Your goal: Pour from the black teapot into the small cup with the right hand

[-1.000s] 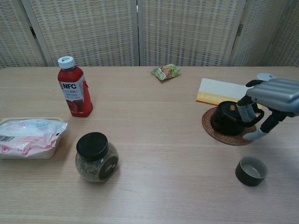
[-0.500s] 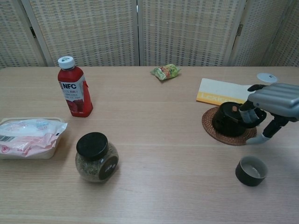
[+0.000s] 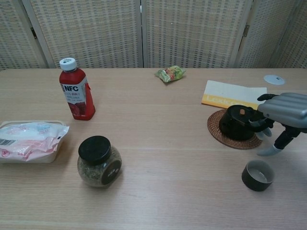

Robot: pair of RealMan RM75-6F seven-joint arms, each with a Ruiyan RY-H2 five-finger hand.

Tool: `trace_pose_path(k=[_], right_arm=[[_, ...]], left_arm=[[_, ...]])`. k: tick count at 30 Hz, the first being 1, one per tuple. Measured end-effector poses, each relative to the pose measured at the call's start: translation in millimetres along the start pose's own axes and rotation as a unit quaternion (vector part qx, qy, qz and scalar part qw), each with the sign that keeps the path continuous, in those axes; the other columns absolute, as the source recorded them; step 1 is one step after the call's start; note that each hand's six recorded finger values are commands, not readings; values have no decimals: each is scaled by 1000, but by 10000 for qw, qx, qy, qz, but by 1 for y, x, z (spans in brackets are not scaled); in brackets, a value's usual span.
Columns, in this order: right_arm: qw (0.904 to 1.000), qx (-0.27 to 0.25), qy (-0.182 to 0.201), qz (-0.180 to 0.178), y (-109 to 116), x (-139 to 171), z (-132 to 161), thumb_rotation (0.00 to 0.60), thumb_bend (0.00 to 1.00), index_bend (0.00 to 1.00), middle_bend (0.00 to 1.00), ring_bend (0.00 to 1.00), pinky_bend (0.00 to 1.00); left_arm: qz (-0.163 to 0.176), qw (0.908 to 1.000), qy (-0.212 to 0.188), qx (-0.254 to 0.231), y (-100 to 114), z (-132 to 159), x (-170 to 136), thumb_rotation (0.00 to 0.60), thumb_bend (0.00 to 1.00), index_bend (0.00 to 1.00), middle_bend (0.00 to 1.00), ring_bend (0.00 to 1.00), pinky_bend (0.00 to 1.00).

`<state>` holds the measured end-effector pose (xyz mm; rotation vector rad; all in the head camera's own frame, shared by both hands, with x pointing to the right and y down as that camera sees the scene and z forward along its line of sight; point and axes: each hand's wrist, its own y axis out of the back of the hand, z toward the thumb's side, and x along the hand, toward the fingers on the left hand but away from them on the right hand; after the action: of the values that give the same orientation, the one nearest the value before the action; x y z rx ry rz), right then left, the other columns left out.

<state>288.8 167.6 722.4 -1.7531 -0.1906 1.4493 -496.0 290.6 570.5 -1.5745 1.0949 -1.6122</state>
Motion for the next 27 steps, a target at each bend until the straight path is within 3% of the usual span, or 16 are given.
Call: trace_pose_path(k=[8, 15, 27], right_arm=[[10000, -30, -53, -9, -4, 1, -1, 372, 0, 583, 593, 515, 0], [9998, -125, -127, -57, 0, -4, -4, 545, 0, 696, 711, 683, 0], [9985, -528, -136, 110, 6, -19, -8, 562, 0, 791, 822, 766, 0]], left_arm=[[7, 10000, 13, -9, 0, -1, -1, 600, 242, 90, 0, 74, 113], [12, 10000, 16, -12, 0, -1, -1, 600, 242, 90, 0, 73, 110], [19, 10000, 29, 12, 0, -2, -2, 600, 243, 91, 0, 74, 103]])
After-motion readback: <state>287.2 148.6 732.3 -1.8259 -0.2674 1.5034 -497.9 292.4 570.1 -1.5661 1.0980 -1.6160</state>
